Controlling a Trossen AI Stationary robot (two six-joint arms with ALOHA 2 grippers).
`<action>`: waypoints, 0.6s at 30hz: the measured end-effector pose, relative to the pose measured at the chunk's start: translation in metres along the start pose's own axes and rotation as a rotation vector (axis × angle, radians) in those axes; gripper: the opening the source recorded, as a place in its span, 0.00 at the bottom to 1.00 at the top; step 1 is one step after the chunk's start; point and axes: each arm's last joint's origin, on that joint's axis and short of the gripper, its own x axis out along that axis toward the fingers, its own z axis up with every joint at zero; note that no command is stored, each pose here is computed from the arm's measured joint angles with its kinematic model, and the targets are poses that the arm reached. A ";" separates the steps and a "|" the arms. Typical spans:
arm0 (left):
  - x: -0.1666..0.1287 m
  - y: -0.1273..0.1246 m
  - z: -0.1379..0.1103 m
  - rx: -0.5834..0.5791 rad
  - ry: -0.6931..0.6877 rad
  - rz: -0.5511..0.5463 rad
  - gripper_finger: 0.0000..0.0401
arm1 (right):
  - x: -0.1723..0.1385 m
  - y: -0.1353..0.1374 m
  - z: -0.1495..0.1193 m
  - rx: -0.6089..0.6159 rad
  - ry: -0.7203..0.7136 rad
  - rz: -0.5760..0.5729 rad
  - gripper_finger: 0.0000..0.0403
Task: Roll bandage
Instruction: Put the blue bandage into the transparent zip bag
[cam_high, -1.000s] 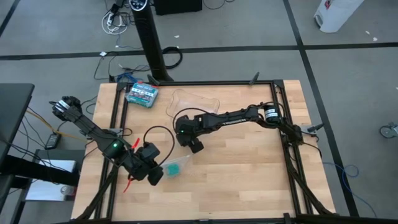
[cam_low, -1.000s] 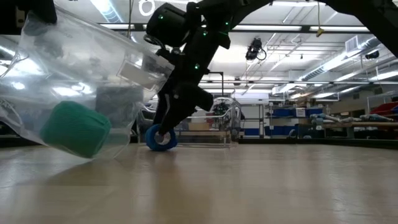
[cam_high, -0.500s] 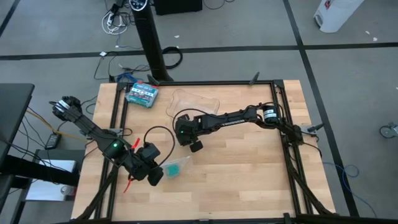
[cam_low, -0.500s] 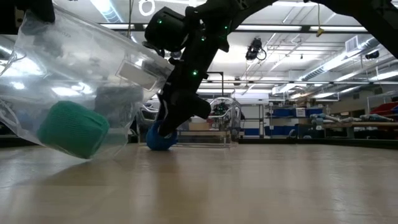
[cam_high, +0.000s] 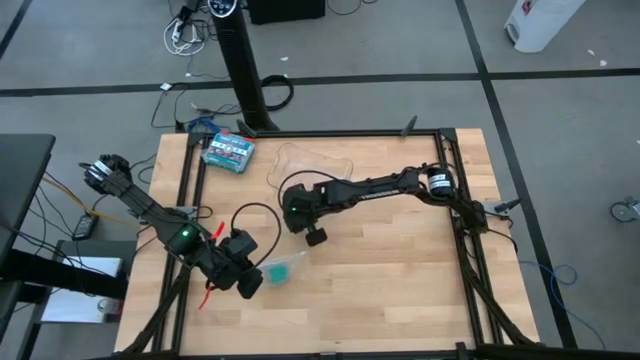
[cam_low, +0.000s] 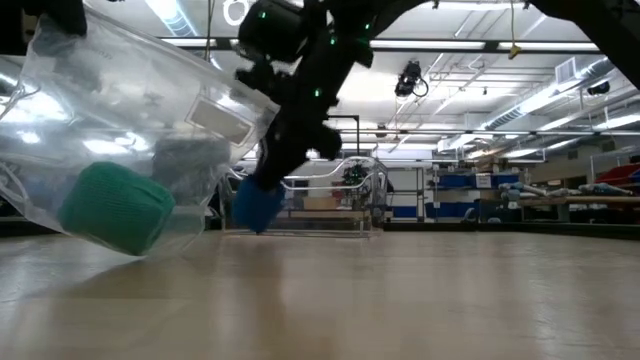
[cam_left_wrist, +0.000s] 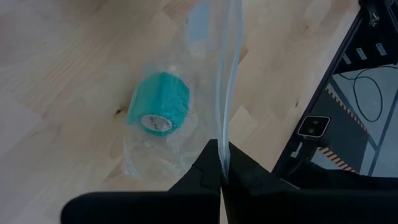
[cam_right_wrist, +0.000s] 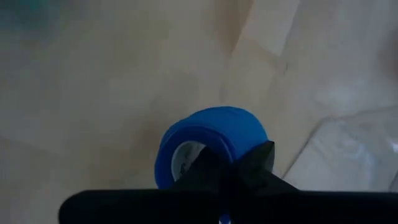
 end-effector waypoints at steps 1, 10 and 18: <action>0.000 0.000 0.000 -0.002 0.000 0.001 0.01 | -0.005 0.000 0.002 0.021 -0.015 0.011 0.01; 0.000 0.000 0.001 -0.004 -0.016 -0.002 0.01 | -0.071 -0.005 0.008 0.160 -0.089 0.120 0.01; 0.000 -0.009 0.003 0.025 -0.058 -0.083 0.01 | -0.145 -0.008 0.024 0.233 -0.324 0.168 0.00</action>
